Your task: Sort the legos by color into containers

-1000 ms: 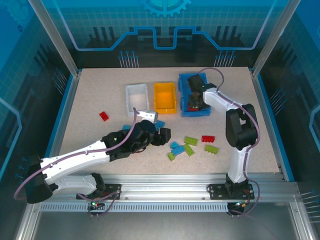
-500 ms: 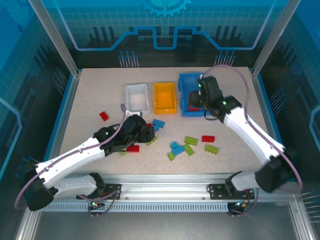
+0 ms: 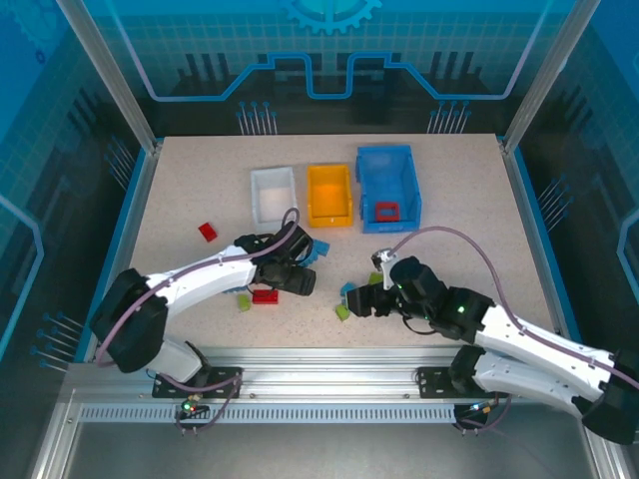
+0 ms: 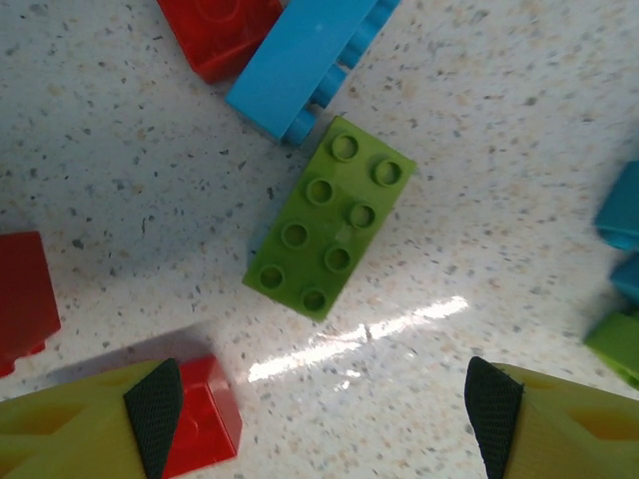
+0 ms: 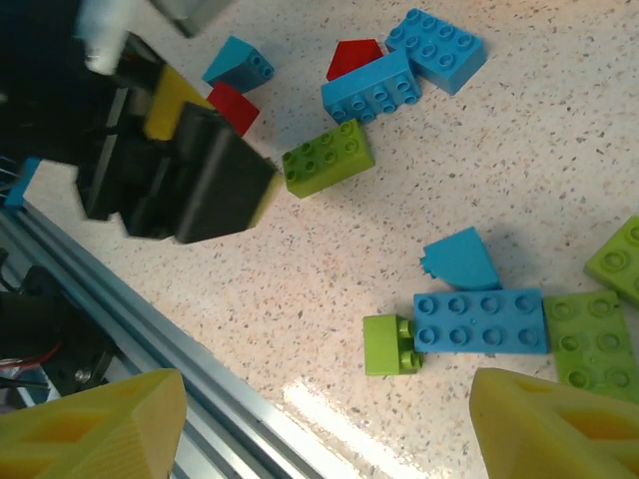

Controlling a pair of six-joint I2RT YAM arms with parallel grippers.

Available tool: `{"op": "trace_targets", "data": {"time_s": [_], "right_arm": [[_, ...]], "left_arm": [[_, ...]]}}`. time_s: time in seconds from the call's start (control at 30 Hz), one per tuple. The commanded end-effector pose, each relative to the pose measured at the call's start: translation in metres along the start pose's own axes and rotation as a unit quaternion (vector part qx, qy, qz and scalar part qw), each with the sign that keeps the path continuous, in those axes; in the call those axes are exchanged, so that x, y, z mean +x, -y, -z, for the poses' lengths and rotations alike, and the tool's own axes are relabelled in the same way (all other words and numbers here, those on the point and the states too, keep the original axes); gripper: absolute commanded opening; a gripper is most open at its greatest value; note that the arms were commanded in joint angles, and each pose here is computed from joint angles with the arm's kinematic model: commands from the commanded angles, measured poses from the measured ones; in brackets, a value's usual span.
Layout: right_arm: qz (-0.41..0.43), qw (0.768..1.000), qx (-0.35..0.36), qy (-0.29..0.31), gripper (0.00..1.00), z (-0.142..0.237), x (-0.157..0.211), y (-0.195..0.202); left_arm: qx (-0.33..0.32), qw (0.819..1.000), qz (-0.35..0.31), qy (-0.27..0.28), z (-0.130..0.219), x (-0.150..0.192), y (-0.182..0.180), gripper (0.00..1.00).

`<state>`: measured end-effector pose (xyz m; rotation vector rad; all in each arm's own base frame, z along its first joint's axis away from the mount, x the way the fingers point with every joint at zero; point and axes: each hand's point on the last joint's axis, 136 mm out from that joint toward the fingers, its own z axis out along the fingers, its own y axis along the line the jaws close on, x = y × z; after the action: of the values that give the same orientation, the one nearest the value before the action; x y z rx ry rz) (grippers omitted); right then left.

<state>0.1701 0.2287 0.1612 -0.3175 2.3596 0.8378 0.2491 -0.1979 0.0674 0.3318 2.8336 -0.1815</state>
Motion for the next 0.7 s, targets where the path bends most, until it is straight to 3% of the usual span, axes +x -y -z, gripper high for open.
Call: {"op": "trace_targets", "data": {"time_s": [0.0, 0.37, 0.67], "right_arm": [[-0.044, 0.998, -0.008, 0.034, 0.77, 0.008, -0.005, -0.001], [-0.042, 0.999, 0.001, 0.025, 0.79, 0.010, -0.008, -0.003], [-0.045, 0.998, 0.008, 0.042, 0.78, 0.017, -0.018, -0.004]], "left_arm": [[0.007, 0.999, -0.030, 0.011, -0.006, -0.017, 0.004, 0.79], [-0.012, 0.999, -0.046, -0.011, -0.046, -0.024, 0.004, 0.66], [0.009, 0.999, -0.034, 0.001, -0.049, -0.020, 0.012, 0.32]]}}
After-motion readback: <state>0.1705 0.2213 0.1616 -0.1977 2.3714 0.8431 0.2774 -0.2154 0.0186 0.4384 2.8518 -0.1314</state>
